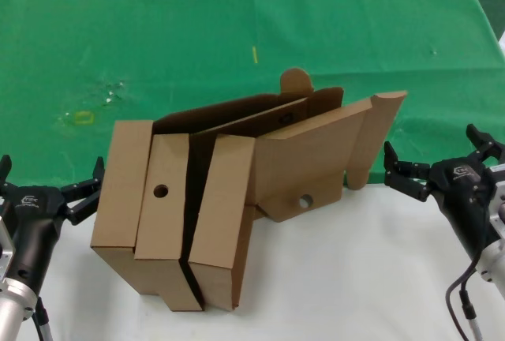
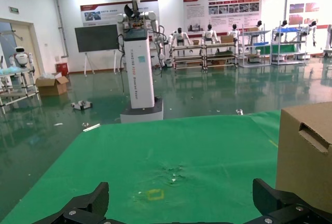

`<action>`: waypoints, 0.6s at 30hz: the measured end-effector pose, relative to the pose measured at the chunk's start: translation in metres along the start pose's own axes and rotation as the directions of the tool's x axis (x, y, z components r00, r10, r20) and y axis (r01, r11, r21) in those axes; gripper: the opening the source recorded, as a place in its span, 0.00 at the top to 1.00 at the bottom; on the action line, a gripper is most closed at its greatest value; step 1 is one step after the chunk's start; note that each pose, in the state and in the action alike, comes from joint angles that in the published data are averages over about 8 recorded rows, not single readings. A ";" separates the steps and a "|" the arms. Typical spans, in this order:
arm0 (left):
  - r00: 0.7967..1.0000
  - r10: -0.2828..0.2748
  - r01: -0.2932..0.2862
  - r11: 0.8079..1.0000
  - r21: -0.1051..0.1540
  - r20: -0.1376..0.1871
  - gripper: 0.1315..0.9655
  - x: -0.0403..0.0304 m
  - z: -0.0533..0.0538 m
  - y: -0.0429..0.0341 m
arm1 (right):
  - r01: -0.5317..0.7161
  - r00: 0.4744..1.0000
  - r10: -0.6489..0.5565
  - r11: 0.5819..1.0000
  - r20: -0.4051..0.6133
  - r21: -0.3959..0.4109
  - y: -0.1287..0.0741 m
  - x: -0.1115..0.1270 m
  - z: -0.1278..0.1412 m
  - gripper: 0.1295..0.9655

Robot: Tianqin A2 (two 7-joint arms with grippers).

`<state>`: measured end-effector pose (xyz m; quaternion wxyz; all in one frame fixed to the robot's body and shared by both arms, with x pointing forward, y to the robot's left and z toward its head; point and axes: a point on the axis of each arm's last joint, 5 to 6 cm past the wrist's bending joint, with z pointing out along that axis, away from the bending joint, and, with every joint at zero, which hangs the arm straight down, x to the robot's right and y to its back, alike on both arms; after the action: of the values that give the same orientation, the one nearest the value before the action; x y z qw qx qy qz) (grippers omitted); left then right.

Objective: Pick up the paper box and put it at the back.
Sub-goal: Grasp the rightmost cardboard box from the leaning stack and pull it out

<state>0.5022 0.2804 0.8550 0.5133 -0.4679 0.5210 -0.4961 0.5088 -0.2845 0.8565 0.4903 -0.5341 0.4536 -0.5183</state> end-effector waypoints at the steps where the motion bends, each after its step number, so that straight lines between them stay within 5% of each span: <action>1: 1.000 0.000 0.000 1.000 0.000 0.000 0.00 0.0000 0.000 0.0000 | 0.000 1.000 0.000 1.000 0.000 0.000 0.000 0.000 0.000 0.00; 13: 1.000 0.000 0.000 1.000 0.000 0.000 0.00 0.0000 0.000 0.0000 | 0.026 1.000 -0.026 1.000 0.014 -0.014 0.003 0.002 -0.003 0.00; 18: 1.000 0.000 0.000 1.000 0.000 0.000 0.00 0.0000 0.000 0.0000 | 0.116 0.987 -0.109 0.991 0.116 -0.064 0.017 0.001 -0.012 0.00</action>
<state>0.5022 0.2804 0.8551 0.5134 -0.4679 0.5210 -0.4961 0.4969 -0.2884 0.8397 0.4657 -0.6041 0.4125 -0.4980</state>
